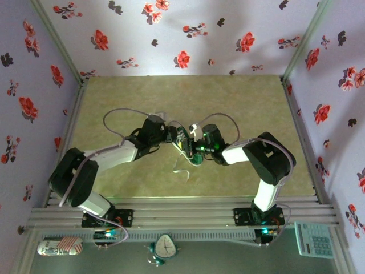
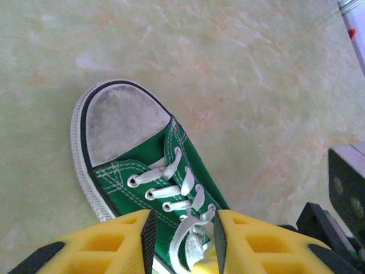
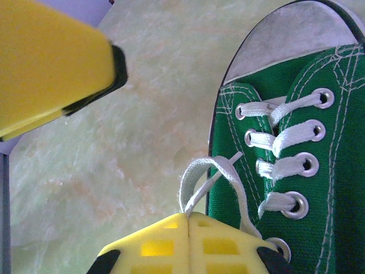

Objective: Tie the shoes

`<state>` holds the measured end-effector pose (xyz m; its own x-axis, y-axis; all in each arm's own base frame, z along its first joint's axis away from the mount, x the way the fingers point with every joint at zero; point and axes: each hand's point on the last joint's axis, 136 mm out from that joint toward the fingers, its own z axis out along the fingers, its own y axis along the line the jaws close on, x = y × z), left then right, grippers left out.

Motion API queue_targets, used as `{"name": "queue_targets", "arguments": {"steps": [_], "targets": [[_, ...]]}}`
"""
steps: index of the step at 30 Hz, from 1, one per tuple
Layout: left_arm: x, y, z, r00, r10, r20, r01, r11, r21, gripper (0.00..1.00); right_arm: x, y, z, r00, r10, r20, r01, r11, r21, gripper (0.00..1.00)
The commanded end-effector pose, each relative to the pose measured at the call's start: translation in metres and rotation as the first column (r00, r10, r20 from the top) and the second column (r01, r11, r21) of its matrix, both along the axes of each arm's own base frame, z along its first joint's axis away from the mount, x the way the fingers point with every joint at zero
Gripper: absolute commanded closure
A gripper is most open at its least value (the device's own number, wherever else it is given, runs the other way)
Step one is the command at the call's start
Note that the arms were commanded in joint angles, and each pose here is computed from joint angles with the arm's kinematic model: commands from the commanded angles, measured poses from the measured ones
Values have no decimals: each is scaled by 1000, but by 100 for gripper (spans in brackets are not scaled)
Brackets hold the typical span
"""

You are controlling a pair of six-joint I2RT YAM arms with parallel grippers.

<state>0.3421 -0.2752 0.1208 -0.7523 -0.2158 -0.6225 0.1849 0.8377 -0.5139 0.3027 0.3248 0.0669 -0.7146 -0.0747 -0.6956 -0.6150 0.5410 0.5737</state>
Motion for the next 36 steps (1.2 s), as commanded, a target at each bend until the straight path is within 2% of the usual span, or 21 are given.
{"name": "queue_targets", "arguments": {"steps": [1,16,20,36], "targets": [[9,-2,-5,998,25,-50,-25,1000,14,65,5,-3,-4,999,-21,29,21,1000,-18,100],[28,-17,-30,976,90,-200,-79,995,60,69,3,-3,-4,999,-19,32,20,1000,-24,100],[27,-21,-37,968,89,-234,-78,995,56,72,3,-4,-3,999,-19,32,19,1000,-24,100],[11,-34,-51,955,62,-289,-55,998,32,72,1,-4,-5,999,-20,27,20,999,-27,100]]}}
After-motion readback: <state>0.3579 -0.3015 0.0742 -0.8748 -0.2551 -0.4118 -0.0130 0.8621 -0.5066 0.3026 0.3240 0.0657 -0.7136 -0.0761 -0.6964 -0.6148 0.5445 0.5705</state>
